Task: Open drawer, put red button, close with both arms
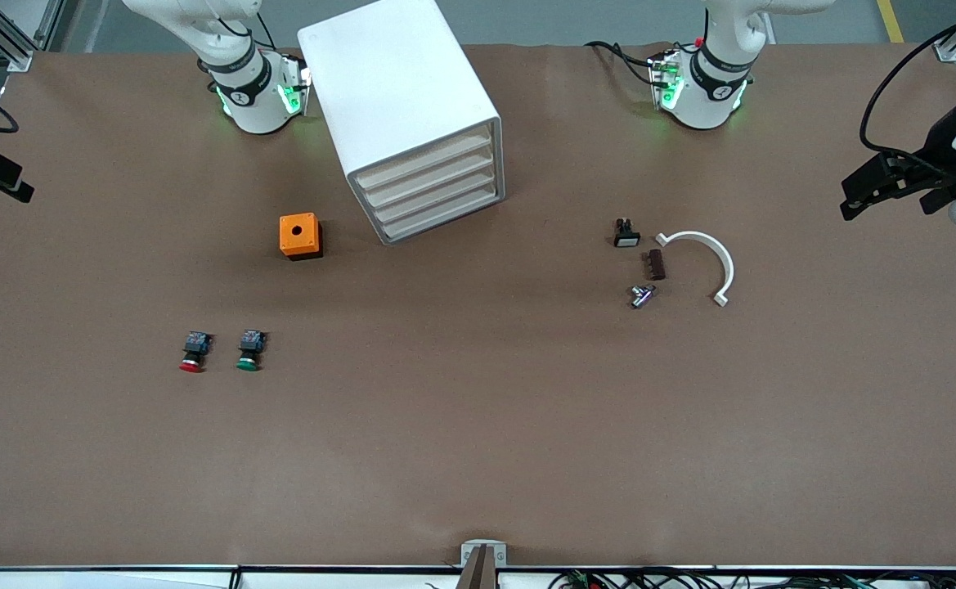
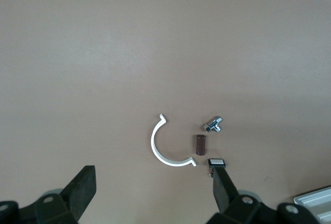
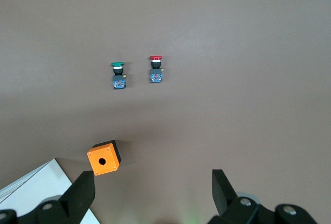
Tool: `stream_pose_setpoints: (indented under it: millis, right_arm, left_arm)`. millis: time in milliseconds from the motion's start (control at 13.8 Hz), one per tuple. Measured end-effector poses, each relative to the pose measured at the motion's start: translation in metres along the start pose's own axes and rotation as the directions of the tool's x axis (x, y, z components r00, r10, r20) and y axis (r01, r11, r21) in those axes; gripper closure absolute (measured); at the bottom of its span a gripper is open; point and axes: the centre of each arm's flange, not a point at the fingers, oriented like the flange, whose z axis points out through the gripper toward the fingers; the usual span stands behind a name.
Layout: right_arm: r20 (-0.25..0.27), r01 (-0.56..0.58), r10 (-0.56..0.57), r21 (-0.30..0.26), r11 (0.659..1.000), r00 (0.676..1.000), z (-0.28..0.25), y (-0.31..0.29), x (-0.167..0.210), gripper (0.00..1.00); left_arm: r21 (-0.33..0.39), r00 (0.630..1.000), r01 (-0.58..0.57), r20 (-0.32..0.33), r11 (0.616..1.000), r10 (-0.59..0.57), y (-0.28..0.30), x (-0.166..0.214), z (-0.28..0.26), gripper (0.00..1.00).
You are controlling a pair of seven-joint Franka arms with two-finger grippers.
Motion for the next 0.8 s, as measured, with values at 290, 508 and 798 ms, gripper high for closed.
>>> stream_pose_setpoints:
  millis: [290,508,798]
  right_arm:
    - [0.000,0.000,0.000,0.000,1.000,1.000,0.000,0.000,0.000,0.00]
    - [0.000,0.000,0.000,0.000,1.000,1.000,0.000,0.000,0.000,0.00]
    - [0.032,0.001,-0.001,-0.001,1.000,0.999,0.018,-0.001,0.007,0.00]
  left_arm:
    - [0.000,1.000,-0.001,0.000,1.000,0.001,0.000,0.000,0.000,0.00]
    - [0.000,1.000,-0.001,0.000,1.000,0.001,0.000,0.000,0.000,0.00]
    - [0.000,1.000,-0.016,0.015,1.000,0.016,0.009,-0.001,0.006,0.00]
